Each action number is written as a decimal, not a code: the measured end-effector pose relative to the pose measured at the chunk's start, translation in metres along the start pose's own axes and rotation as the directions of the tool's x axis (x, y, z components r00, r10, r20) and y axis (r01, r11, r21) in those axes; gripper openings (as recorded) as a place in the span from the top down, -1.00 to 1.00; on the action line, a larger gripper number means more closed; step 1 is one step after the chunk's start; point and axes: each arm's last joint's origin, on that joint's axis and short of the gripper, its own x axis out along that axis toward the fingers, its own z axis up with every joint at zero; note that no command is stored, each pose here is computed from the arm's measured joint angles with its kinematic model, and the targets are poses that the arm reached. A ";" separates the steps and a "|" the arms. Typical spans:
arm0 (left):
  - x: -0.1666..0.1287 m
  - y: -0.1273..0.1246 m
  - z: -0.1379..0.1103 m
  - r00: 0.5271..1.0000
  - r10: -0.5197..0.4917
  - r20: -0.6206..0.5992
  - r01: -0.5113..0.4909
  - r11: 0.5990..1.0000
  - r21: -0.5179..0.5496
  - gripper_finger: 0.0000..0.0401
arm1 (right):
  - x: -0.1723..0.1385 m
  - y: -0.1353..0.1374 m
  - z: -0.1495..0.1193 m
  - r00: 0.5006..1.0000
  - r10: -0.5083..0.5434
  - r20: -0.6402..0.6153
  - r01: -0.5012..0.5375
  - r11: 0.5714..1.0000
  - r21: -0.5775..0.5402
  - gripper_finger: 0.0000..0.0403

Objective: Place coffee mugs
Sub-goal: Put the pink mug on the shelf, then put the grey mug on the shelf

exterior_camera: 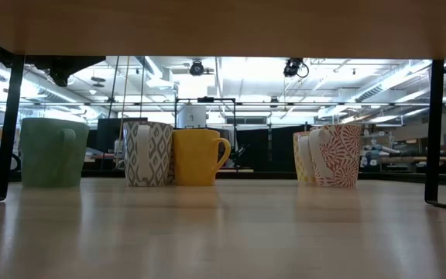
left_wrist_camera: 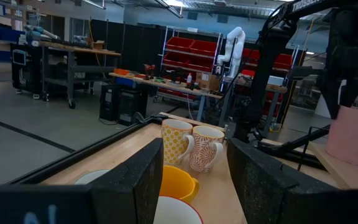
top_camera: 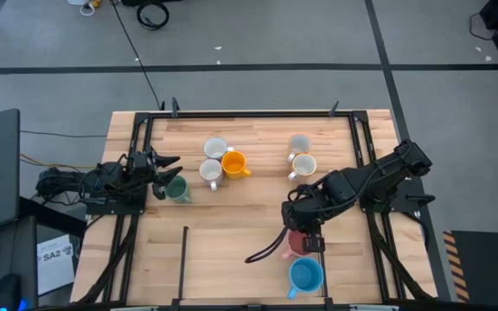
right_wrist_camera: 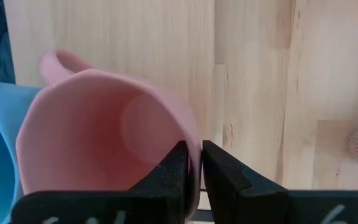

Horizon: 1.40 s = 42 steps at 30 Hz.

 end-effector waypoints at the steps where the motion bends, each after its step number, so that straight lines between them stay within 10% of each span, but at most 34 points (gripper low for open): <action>1: 0.000 0.000 0.000 1.000 0.000 0.000 0.000 1.000 0.000 0.08 | 0.000 0.000 0.000 1.000 0.005 -0.002 -0.005 1.000 0.001 0.74; 42: 0.000 0.000 0.000 1.000 0.000 0.000 0.000 1.000 0.000 0.08 | 0.000 0.000 0.000 1.000 0.007 0.002 -0.007 0.999 -0.035 0.19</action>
